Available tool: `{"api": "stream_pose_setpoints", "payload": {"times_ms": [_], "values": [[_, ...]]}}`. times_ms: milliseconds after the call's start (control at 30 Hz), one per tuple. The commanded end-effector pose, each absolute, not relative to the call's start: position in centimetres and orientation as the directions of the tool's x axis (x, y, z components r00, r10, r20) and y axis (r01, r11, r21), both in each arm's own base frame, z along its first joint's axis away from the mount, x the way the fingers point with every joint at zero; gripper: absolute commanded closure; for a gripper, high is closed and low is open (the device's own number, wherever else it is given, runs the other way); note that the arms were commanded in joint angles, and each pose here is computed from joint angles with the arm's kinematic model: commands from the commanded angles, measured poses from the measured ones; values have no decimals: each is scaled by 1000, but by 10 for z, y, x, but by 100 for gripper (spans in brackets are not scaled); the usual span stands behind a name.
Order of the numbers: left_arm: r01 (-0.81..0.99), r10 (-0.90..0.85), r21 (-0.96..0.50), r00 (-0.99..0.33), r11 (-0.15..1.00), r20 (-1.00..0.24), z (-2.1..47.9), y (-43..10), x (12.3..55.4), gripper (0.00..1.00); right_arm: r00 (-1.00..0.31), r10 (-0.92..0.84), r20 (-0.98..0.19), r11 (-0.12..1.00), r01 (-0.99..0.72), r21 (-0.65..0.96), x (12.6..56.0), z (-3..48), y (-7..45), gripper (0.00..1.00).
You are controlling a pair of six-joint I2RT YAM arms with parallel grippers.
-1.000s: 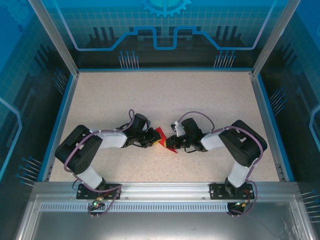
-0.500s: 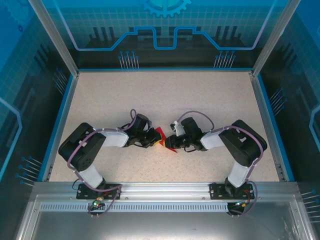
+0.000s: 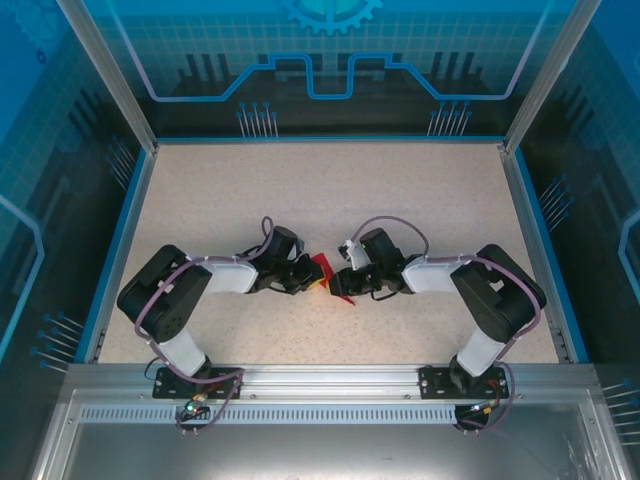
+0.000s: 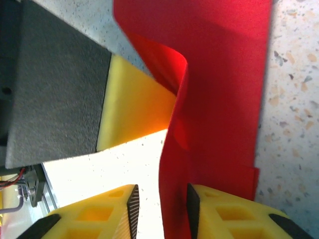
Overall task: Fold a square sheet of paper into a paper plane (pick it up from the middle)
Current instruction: Fold the wing for the fifth time at the center of the table.
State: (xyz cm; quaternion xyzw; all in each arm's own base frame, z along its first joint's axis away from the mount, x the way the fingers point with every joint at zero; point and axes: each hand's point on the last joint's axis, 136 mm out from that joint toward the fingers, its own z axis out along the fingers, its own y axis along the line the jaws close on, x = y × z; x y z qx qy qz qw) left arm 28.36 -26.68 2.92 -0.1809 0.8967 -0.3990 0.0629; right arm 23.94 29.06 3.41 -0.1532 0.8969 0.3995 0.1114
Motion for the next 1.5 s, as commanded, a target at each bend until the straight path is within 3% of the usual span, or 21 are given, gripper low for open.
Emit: {"api": "stream_pose_setpoints", "payload": {"times_ms": [0, 567, 867, 1033, 1267, 1467], "values": [[-242, -340, -743, -940, 624, 20, 30, -274, 285, 86, -923, -220, -316, 660, -379, 648, 238, 39, 280, 64], [-245, -339, -740, -941, 627, 25, 31, -275, 286, 87, -870, -356, -340, 697, -490, 523, 230, 25, 270, 66], [-249, -338, -735, -941, 630, 28, 31, -275, 288, 87, -793, -489, -362, 738, -598, 312, 233, 11, 270, 66], [-246, -336, -736, -942, 631, 28, 31, -276, 289, 87, -775, -514, -367, 757, -612, 230, 236, 6, 269, 72], [-238, -333, -735, -943, 635, 17, 35, -275, 288, 88, -796, -478, -371, 722, -596, 350, 226, 11, 278, 84], [-225, -327, -738, -945, 636, 5, 36, -271, 283, 87, -864, -360, -352, 654, -502, 565, 223, 24, 282, 84]]}}
